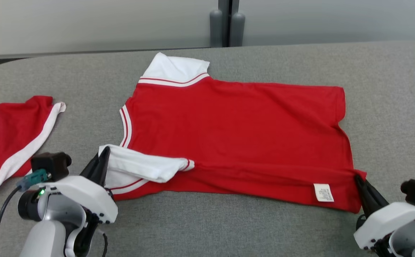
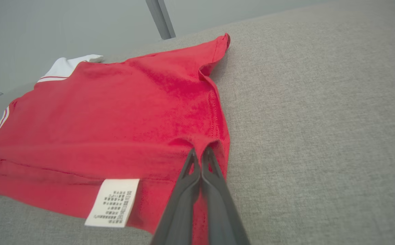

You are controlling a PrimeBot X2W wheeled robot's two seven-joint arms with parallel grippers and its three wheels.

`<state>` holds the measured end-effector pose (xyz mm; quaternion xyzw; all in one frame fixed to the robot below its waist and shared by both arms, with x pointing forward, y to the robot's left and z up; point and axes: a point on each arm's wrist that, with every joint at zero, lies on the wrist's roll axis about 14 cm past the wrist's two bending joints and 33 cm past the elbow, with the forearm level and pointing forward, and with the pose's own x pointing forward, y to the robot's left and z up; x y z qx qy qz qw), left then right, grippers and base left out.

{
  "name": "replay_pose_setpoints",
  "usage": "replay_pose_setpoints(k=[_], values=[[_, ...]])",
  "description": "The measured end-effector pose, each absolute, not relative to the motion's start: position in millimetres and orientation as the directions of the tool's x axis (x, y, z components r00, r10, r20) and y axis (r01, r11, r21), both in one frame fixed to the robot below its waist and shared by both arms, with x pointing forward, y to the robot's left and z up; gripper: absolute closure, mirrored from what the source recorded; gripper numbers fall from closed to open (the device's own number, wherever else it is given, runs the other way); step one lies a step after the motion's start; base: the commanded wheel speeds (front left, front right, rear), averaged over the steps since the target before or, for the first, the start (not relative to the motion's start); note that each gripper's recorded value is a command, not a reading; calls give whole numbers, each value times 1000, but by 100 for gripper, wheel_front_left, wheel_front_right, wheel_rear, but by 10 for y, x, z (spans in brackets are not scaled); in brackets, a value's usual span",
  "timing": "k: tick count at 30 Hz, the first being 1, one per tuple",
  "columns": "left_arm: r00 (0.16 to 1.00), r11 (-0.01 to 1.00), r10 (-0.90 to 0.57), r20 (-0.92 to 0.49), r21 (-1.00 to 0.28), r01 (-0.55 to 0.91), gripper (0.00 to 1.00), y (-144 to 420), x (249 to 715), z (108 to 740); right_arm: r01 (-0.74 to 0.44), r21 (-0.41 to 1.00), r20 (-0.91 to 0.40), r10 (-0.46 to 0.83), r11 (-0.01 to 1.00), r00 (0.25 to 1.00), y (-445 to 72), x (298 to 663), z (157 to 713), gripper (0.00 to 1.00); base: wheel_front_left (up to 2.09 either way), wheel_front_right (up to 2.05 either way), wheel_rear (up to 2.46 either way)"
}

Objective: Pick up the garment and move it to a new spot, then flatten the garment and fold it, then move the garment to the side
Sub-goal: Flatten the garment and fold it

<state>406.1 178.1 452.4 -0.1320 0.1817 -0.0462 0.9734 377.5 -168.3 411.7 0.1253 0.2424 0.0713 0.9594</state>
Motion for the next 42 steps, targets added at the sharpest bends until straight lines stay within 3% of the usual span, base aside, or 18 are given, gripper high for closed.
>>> replay_pose_setpoints(k=[7, 8, 9, 12, 16, 23, 33, 42], values=[[901, 956, -198, -386, -278, 92, 100, 1632, 4456, 4294, -110, 252, -467, 220, 961, 857, -1630, 4072, 3978, 97, 0, 0, 0], [902, 954, -204, -380, -285, 96, 55, 1612, 4499, 4280, -111, 254, -445, 218, 961, 869, -1628, 4126, 4005, 58, 0, 0, 0], [899, 953, -212, -384, -286, 102, 0, 1593, 4526, 4245, -113, 252, -422, 214, 961, 881, -1635, 4178, 4037, 0, 0, 0, 0], [911, 948, -208, -355, -303, 98, 0, 1585, 4566, 4228, -117, 253, -369, 208, 960, 906, -1634, 4242, 4104, 0, 0, 0, 0], [971, 956, -128, -203, -284, 67, 0, 1714, 4673, 4403, -127, 235, -244, 185, 964, 952, -1654, 4294, 4280, 0, 0, 0, 0], [999, 981, -15, -34, -193, 8, 0, 1846, 4414, 4652, -173, 124, -52, 180, 977, 982, -1669, 4194, 4680, 0, 0, 0, 0], [999, 990, 24, -40, -138, -29, 0, 1850, 3751, 4679, -164, 116, -86, 174, 980, 981, -1647, 3700, 4670, 0, 0, 0, 0], [998, 990, 25, -62, -134, -33, 0, 1851, 3655, 4618, -160, 128, -80, 171, 979, 982, -1633, 3636, 4706, 0, 0, 0, 0]])
